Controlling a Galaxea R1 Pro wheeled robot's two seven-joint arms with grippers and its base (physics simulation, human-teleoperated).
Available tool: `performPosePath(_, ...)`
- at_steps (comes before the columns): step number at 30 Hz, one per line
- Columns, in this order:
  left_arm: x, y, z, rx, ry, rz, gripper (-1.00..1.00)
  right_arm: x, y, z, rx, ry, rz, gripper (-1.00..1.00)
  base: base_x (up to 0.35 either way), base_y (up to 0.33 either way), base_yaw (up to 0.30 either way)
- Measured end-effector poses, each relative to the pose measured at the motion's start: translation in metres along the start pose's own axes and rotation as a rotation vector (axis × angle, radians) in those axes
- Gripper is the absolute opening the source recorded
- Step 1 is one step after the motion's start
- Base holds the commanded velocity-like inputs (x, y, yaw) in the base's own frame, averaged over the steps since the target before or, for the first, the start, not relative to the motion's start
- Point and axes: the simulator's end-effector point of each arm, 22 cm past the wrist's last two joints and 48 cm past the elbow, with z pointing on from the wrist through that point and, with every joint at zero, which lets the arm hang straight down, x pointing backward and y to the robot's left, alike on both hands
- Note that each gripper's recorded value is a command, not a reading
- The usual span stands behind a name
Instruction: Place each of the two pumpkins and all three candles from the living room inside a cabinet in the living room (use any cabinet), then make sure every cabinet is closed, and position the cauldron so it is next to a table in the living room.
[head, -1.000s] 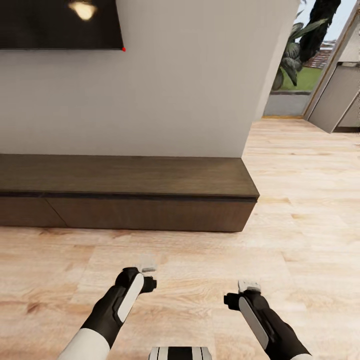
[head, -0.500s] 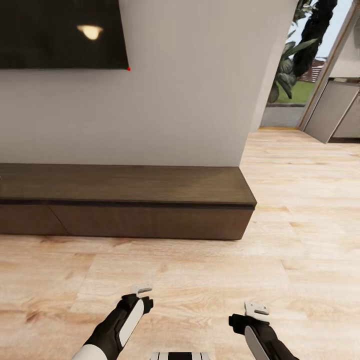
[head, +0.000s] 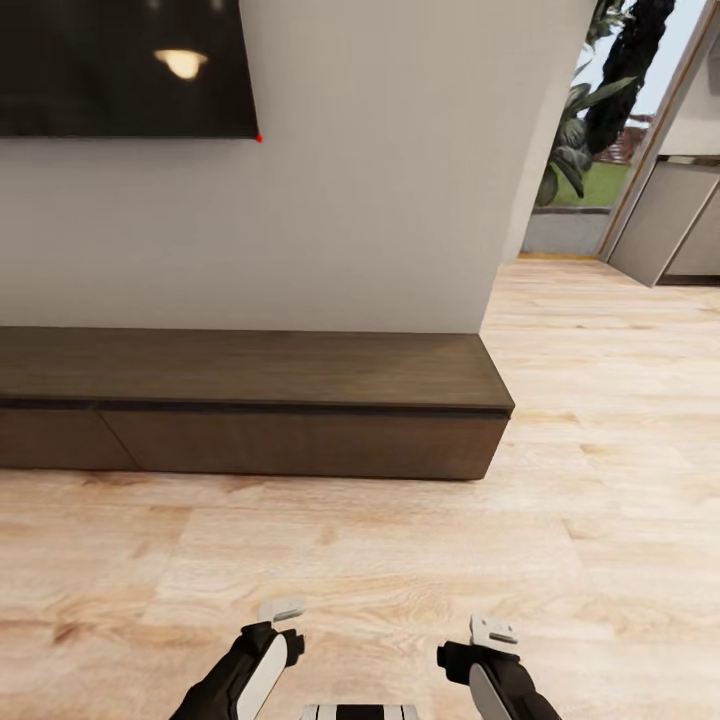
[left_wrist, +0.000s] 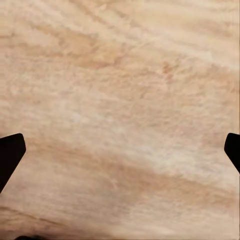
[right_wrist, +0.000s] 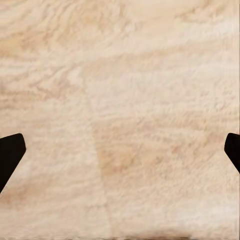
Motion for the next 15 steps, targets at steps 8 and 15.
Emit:
performPosePath(8,0.012,0.005,0.005,-0.014,0.017,0.001,1.00,0.015,-0.002,0.005,0.010,0.035,-0.007,1.00,0.000,0.078,0.000)
performPosePath(15,0.012,0.005,0.005,-0.014,0.017,0.002,1.00,0.016,-0.001,0.005,0.006,0.037,-0.001,1.00,0.000,0.002,0.000)
